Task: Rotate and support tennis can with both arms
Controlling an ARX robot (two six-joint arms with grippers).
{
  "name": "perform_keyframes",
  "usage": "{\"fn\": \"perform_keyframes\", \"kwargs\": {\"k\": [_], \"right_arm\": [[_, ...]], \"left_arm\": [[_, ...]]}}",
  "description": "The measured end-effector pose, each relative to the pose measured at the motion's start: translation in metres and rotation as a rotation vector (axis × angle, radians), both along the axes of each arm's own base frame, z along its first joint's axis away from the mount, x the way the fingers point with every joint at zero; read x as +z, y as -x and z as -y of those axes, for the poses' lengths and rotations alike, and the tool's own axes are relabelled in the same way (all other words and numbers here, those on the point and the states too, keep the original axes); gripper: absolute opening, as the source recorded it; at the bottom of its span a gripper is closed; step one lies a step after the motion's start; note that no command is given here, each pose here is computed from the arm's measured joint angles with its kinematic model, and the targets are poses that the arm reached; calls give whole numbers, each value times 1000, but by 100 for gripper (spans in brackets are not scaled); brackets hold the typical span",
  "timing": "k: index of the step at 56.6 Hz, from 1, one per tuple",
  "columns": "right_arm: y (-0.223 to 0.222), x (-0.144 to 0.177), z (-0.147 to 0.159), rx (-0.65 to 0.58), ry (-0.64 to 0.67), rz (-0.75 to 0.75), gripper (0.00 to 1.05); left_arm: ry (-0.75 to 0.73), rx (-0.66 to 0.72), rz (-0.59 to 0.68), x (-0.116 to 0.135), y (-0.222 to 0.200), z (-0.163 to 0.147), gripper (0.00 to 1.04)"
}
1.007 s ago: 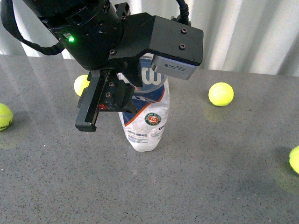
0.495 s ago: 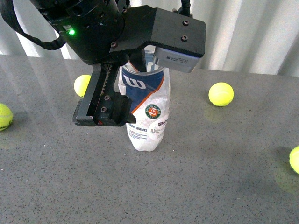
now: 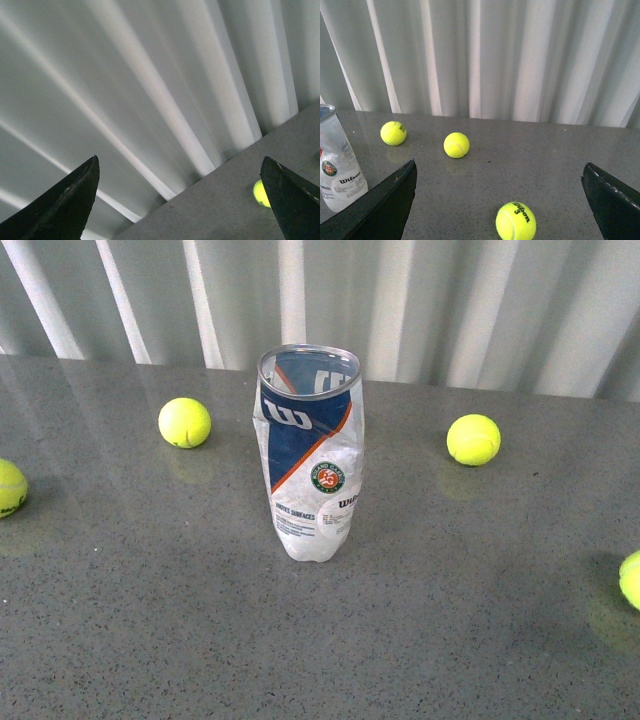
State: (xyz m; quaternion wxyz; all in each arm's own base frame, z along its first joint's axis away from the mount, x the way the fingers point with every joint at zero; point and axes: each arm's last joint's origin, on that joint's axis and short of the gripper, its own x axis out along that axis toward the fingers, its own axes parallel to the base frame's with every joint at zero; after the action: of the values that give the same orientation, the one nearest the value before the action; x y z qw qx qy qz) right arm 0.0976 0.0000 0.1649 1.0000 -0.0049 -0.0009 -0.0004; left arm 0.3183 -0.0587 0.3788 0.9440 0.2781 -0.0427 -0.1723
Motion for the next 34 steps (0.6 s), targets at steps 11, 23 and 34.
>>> {"fn": "perform_keyframes", "kwargs": {"k": [11, 23, 34], "right_arm": [[0, 0, 0, 0, 0, 0, 98], [0, 0, 0, 4, 0, 0, 98], [0, 0, 0, 0, 0, 0, 98]], "left_arm": [[409, 174, -131, -37, 54, -60, 98], [551, 374, -74, -107, 98, -88, 61], [557, 348, -92, -140, 124, -75, 27]]}}
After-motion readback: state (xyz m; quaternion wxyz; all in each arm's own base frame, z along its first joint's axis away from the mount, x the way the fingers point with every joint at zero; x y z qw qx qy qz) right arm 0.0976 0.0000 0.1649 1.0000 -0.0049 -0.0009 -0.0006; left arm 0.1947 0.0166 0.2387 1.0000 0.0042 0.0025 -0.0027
